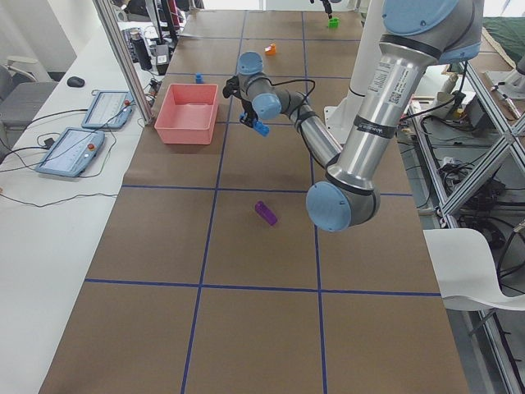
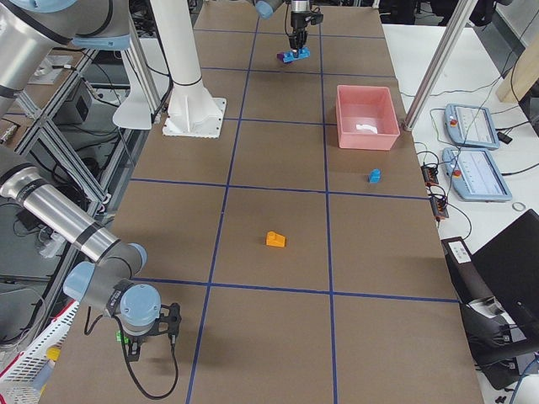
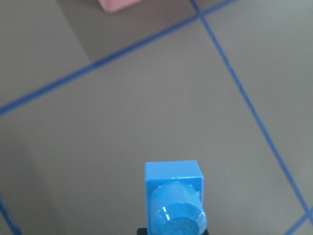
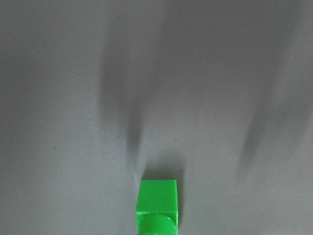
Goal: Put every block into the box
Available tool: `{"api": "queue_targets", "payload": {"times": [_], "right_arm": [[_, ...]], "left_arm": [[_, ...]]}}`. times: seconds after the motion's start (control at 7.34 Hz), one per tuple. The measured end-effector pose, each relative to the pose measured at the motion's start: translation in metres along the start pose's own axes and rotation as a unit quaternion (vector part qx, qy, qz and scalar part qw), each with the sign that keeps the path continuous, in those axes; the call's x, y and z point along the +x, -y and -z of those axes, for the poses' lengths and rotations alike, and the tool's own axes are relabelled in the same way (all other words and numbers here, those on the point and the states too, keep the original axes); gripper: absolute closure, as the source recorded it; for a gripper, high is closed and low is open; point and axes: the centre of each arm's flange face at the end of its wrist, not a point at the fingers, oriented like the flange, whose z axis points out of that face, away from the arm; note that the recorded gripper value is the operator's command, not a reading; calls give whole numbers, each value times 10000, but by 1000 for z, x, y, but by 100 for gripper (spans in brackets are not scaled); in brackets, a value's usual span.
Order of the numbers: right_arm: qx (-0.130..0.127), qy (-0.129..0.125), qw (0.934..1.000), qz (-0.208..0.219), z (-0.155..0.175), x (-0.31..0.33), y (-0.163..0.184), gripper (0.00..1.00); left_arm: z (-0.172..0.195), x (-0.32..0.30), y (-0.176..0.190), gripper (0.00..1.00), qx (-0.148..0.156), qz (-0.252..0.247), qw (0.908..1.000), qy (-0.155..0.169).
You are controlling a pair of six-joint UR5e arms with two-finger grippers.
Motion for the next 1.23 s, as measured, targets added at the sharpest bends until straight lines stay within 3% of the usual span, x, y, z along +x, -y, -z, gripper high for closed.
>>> {"api": "queue_targets", "payload": {"times": [0.27,0.41,0.68,0.95,1.09,1.23], "right_arm": [[169,247,9996,-10,-23,8,-15,0],[248,455,9986,-106,-27,6,-16,0],[316,630,9971,-277,-29,5,-14,7],[344,721,9963,-314,-30,5,-12,38],[354,799,9956,-338,-32,5,-13,81],[353,861,9950,-364,-34,5,-14,100]], "left_arm": [[-1,12,108,100,252,282,9990,248],[1,16,141,100,306,381,9982,334],[-2,14,168,100,366,469,9972,450],[-26,3,205,100,513,539,9954,603],[-37,-3,219,100,577,553,9946,656],[-48,-10,233,100,685,550,9934,742]]}}
